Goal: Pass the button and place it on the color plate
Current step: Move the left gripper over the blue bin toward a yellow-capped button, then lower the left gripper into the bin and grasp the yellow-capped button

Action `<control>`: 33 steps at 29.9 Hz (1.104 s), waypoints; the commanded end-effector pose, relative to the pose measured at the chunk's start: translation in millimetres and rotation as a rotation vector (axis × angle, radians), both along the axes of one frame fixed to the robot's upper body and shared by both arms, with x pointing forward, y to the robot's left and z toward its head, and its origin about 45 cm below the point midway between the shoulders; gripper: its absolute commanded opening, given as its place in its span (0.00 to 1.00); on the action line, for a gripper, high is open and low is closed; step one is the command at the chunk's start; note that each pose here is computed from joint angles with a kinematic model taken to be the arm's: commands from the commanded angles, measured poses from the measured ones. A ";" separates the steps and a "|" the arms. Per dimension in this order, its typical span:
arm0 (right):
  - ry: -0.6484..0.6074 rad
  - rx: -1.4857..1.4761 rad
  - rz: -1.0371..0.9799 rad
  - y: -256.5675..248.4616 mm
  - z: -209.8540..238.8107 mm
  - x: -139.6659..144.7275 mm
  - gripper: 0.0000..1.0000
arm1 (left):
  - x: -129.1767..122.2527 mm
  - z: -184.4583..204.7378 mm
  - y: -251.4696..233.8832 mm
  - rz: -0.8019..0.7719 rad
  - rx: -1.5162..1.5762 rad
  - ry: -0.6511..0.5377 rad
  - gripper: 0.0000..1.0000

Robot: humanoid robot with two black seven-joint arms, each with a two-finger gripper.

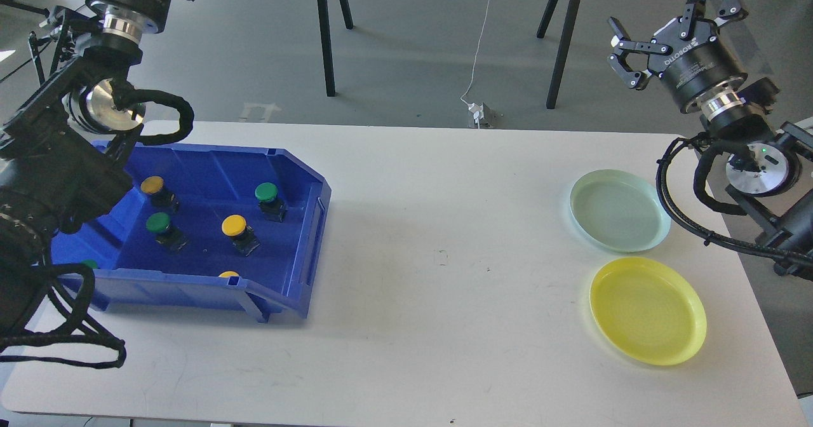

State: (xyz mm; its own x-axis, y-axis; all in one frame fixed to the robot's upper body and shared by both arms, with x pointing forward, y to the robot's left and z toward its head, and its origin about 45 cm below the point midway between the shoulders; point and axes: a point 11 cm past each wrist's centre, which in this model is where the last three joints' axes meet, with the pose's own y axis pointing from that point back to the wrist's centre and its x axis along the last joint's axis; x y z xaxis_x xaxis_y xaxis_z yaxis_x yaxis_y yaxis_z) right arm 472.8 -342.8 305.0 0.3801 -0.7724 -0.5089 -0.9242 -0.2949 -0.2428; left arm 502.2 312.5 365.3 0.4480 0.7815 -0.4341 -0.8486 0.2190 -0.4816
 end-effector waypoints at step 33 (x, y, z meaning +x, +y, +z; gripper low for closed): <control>0.049 0.003 -0.044 -22.8 -24.2 -14.5 0.99 | -119.0 -147.4 56.1 -0.823 2.237 0.052 0.99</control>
State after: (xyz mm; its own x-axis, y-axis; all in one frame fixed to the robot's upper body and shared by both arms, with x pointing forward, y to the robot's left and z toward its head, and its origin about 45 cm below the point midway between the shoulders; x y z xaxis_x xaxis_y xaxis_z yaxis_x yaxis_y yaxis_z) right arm 458.8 -365.1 281.8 0.3214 -0.7851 -0.5294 -0.9466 -0.2522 -0.2006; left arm 380.7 355.4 235.5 0.7809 -0.3752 0.4994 -0.3604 0.3822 0.8509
